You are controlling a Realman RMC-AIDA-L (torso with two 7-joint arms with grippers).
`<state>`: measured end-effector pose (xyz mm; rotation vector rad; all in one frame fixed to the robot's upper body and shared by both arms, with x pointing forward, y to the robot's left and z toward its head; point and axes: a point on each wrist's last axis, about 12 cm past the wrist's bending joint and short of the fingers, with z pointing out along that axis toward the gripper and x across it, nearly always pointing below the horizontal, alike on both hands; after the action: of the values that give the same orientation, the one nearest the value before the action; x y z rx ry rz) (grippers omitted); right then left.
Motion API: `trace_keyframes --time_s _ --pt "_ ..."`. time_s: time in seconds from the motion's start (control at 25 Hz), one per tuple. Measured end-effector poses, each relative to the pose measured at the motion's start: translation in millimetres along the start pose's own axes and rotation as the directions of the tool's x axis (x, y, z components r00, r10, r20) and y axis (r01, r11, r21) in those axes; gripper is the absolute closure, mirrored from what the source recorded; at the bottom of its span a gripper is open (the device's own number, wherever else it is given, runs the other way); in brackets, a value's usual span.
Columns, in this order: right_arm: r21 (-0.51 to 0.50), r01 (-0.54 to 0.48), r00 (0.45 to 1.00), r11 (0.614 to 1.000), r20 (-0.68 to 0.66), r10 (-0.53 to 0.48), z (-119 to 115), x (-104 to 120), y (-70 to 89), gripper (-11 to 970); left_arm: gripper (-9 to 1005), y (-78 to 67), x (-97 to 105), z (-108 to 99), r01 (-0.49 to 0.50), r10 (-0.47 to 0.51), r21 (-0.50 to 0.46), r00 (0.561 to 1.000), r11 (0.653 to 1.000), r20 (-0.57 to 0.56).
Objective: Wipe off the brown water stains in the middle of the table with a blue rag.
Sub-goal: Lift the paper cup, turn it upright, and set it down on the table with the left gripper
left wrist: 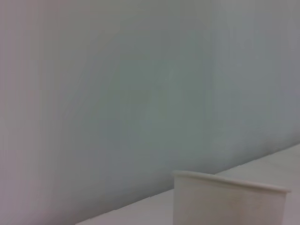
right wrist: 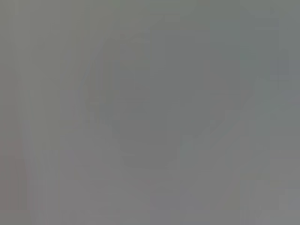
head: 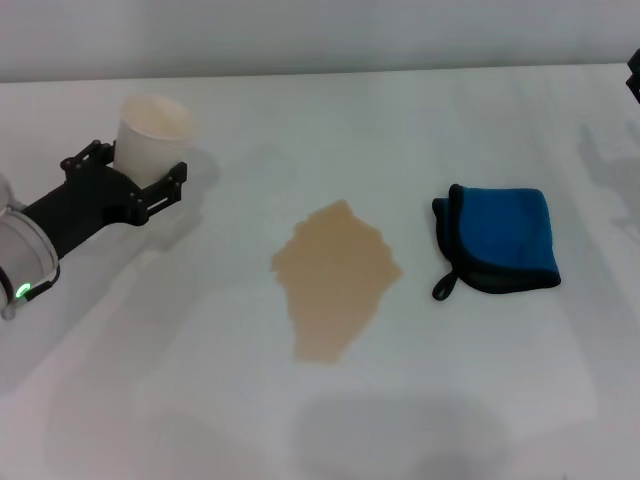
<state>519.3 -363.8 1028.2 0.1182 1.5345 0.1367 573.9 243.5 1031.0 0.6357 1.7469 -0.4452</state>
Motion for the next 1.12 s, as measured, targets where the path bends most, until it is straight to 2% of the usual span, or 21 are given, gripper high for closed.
trace_keyframes --time_s 0.24,0.72,1.12 --pt "0.0 0.002 1.0 1.0 0.001 -0.002 1.5 -0.9 -0.1 223 180 -4.3 10.8 -5.5 0.075 -0.074 -0.048 0.997 0.996 0.022" --pt "-0.013 0.003 1.0 1.0 0.002 -0.003 8.2 -2.6 4.2 223 174 -17.7 25.6 -11.2 0.034 -0.035 -0.032 0.999 0.999 -0.003" --pt "-0.018 0.003 1.0 1.0 -0.005 -0.003 7.6 -0.8 6.1 223 172 -17.1 34.0 -18.1 0.051 -0.052 -0.057 0.998 0.997 -0.025"
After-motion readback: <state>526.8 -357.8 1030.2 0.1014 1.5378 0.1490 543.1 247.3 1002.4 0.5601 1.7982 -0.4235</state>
